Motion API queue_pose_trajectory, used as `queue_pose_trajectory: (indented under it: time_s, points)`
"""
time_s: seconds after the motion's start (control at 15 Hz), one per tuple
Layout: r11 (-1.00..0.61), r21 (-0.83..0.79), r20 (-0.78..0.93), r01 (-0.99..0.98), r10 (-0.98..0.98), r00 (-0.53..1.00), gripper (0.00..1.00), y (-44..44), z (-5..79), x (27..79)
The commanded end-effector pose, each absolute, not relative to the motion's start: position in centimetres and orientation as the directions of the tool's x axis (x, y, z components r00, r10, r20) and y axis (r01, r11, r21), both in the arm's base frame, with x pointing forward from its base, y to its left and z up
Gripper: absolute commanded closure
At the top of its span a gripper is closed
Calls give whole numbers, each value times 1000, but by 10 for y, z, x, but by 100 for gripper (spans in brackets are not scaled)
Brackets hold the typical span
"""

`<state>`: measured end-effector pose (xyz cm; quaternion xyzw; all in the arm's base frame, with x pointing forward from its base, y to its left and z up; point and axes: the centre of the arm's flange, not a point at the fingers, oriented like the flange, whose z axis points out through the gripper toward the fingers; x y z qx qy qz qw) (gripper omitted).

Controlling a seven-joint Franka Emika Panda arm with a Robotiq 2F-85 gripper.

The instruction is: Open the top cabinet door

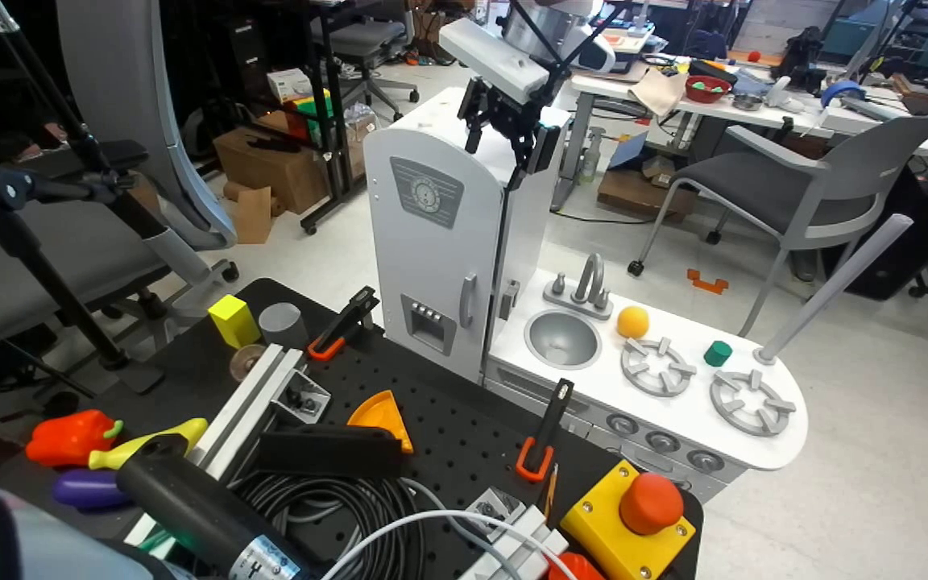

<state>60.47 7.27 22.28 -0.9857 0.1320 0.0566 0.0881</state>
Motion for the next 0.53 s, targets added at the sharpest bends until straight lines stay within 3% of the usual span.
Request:
queue_pose_trajectory:
  time_s: [0.0, 0.47]
  points:
    - [-951, -126, -185, -283, -258, 948, 0, 86, 206, 602]
    - [-958, -79, -336, -276, -235, 912, 0, 107, 184, 568]
